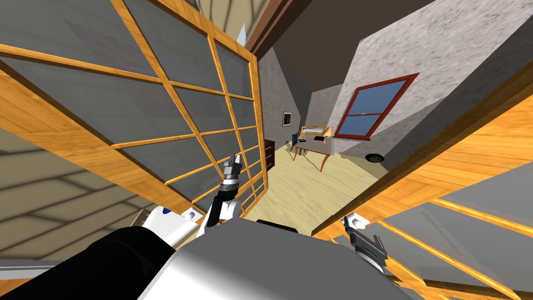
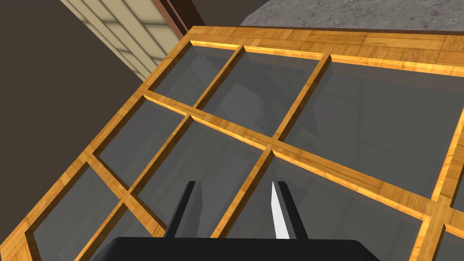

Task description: Pull the door open

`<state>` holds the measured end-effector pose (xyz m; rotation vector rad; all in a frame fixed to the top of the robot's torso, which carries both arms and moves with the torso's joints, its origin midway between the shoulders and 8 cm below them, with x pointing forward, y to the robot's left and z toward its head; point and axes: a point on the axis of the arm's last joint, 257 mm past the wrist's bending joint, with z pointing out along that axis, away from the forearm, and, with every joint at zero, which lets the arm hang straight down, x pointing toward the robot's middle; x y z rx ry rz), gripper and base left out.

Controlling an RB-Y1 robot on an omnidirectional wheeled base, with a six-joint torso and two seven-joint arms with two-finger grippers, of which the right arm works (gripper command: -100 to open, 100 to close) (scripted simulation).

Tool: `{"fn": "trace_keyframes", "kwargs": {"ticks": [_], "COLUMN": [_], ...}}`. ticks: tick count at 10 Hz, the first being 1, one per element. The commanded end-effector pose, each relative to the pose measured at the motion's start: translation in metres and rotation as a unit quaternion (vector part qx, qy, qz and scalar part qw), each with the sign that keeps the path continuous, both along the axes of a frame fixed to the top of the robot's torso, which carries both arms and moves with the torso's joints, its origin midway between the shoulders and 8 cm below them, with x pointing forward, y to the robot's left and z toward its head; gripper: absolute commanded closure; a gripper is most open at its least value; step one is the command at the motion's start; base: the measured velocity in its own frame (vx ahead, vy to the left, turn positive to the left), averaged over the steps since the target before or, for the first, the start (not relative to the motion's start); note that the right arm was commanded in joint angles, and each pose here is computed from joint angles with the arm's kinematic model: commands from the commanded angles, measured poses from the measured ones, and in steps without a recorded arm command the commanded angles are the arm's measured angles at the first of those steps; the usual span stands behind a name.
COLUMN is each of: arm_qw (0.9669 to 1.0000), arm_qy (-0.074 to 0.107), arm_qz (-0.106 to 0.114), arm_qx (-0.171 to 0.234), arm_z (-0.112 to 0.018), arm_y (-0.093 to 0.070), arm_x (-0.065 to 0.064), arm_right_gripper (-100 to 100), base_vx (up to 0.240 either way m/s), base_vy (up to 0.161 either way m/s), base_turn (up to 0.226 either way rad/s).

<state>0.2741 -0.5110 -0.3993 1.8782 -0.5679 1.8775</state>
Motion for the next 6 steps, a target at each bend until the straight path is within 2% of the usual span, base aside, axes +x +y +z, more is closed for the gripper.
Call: {"fn": "trace_keyframes", "kwargs": {"ticks": [1, 2, 3, 6], "arm_qw": [1.0, 1.0, 1.0, 1.0], "arm_qy": [0.0, 0.0, 0.0, 0.0], "arm_qz": [0.0, 0.0, 0.0, 0.0], "arm_qx": [0.001, 0.0, 0.0, 0.0], "arm_z": [0.0009, 0.0011, 0.0011, 0.0011], "arm_y": [-0.0087, -0.0058, -0.0058, -0.0058], "arm_x": [-0.0048, -0.0026, -0.0026, -0.0026], "arm_right_gripper": [-100, -100, 100, 100], "base_vx": [0.12, 0.057, -0.009, -0.014], "base_vy": [-0.021, -0.011, 0.001, 0.003], "base_turn": [-0.002, 0.002, 0.001, 0.004]}}
